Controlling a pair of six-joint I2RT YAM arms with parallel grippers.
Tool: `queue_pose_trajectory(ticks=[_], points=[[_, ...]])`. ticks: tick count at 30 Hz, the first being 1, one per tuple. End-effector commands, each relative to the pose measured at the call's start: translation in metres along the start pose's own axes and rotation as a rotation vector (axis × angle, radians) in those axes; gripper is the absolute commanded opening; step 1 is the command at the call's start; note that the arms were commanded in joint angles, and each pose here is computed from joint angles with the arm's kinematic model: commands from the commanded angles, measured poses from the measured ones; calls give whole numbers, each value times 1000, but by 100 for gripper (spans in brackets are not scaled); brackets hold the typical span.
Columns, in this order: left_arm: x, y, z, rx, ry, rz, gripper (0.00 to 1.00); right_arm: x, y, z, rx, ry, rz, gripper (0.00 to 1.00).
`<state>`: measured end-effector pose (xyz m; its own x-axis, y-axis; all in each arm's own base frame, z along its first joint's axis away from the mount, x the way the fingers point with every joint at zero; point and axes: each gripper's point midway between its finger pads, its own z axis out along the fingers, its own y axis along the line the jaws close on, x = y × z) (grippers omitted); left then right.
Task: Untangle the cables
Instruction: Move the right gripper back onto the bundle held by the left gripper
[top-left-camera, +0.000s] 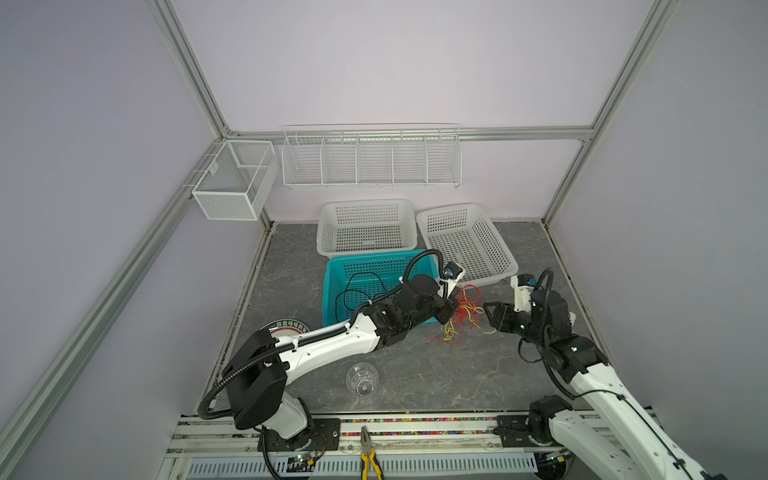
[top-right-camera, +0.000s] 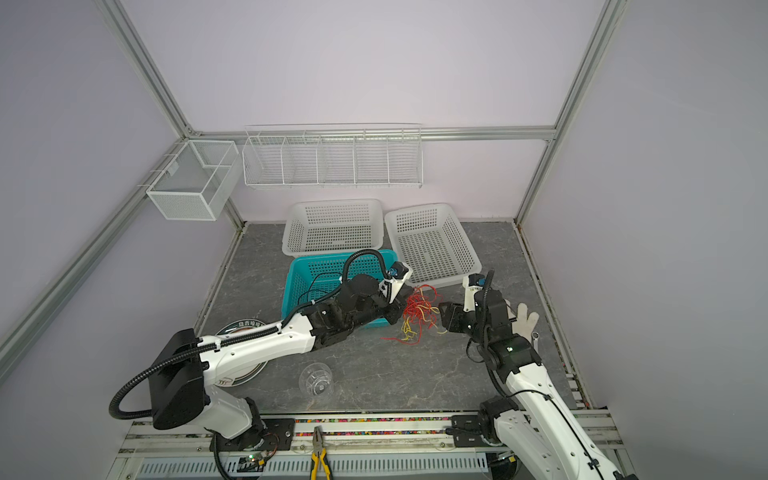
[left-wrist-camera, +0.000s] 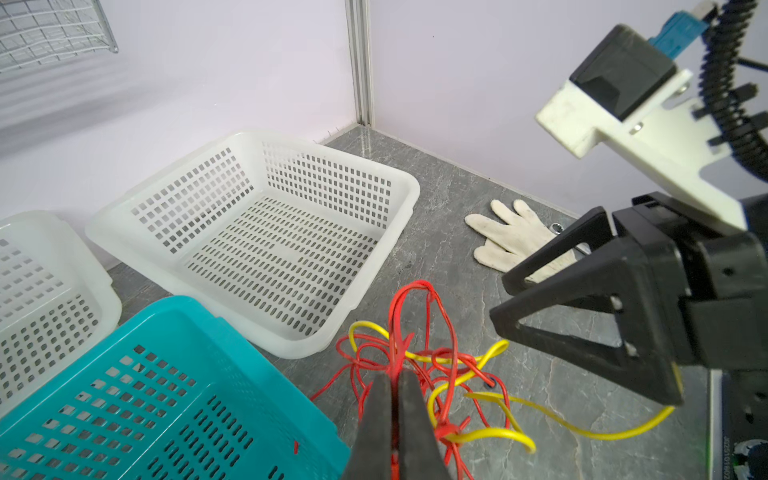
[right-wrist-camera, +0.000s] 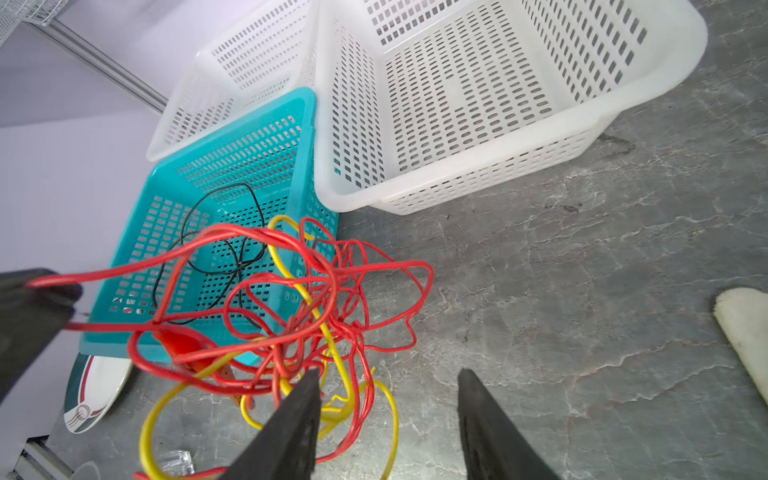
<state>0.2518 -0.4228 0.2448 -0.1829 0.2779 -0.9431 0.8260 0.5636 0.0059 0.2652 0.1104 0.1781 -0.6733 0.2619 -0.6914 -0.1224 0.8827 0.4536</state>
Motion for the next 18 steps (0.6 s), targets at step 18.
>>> queue_pose_trajectory(ticks=[18], points=[[-16, 6, -2, -22, -49, 4, 0, -24, -14, 17, 104, -27, 1, 63]])
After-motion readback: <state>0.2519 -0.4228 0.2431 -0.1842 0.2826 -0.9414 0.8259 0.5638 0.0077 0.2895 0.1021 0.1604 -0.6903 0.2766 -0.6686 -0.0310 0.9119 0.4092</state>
